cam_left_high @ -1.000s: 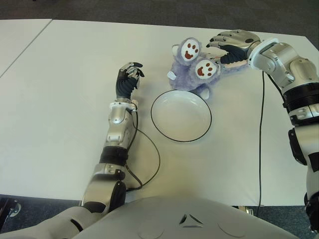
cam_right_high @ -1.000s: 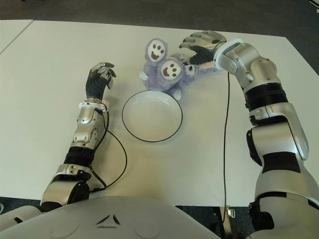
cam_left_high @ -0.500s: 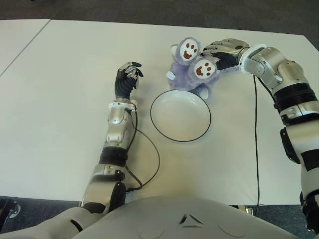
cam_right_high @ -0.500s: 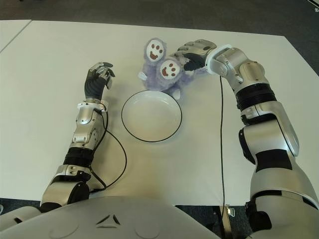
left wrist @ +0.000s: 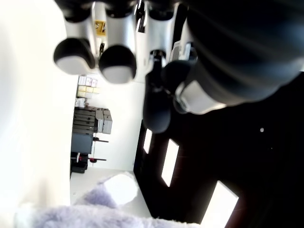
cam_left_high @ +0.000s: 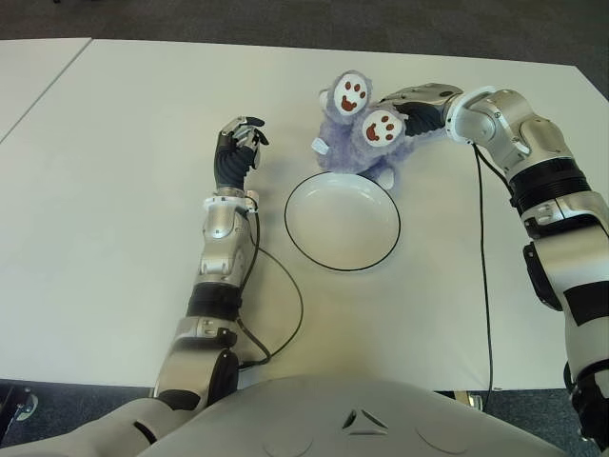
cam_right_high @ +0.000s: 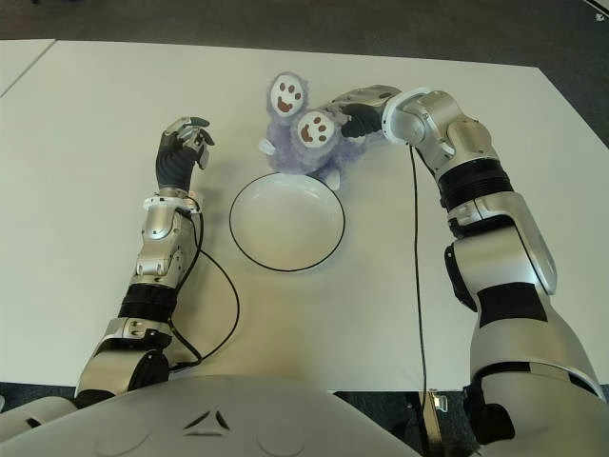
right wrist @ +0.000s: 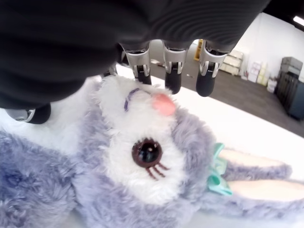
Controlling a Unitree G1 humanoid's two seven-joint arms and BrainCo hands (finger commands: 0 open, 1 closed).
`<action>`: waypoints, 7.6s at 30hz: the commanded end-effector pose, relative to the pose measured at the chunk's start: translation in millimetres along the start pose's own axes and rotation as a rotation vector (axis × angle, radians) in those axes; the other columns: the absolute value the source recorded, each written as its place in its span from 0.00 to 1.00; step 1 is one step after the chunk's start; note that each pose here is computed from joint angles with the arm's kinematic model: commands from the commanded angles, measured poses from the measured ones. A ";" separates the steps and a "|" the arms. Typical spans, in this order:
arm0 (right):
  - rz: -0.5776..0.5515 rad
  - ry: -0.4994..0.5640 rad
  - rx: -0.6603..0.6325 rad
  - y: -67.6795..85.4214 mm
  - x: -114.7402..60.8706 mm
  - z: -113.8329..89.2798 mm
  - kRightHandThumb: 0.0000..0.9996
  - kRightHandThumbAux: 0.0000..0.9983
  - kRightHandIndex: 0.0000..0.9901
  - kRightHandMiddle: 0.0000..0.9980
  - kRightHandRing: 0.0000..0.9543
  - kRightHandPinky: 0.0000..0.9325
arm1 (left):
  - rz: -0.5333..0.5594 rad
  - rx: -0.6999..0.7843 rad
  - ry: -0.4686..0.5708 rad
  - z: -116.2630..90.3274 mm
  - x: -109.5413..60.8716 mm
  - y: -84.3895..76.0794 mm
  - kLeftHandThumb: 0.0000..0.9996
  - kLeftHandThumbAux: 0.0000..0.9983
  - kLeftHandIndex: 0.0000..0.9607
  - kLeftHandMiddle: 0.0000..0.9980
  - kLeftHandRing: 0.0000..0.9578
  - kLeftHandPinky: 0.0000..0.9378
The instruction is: Put the doll into the plate.
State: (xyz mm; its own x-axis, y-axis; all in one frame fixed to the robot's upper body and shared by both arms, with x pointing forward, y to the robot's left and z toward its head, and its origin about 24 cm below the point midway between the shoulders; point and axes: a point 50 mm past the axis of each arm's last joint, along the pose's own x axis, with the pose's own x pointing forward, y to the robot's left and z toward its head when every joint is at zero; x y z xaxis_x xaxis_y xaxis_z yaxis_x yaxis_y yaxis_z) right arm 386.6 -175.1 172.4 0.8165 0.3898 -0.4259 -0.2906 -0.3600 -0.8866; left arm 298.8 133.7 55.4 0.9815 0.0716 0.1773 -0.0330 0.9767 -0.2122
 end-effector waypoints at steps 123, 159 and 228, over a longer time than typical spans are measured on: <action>-0.776 0.063 0.598 -4.0 -68.5 25.5 0.87 0.68 0.40 0.53 0.90 0.94 | 0.041 -0.005 0.243 -51.1 -32.4 5.5 0.71 0.71 0.46 0.88 0.93 0.93; -0.808 0.015 0.446 -4.5 -86.1 12.3 0.85 0.68 0.41 0.54 0.92 0.90 | 0.040 -0.013 0.249 -55.1 -35.2 2.1 0.71 0.71 0.46 0.89 0.93 0.93; -0.495 0.327 0.200 98.8 -161.1 -37.0 0.51 0.14 0.00 0.00 0.00 0.00 | -0.094 0.076 0.155 -41.2 -3.5 -12.7 0.71 0.70 0.46 0.88 0.92 0.94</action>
State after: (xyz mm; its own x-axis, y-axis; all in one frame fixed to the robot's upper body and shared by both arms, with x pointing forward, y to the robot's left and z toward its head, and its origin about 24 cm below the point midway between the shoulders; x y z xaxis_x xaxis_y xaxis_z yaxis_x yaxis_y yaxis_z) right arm 246.7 -304.3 164.2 0.9790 0.1592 0.1274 0.1334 -0.0276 -0.9907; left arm 318.8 111.5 50.6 0.9848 -0.0416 0.1687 0.0626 0.9906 -0.1214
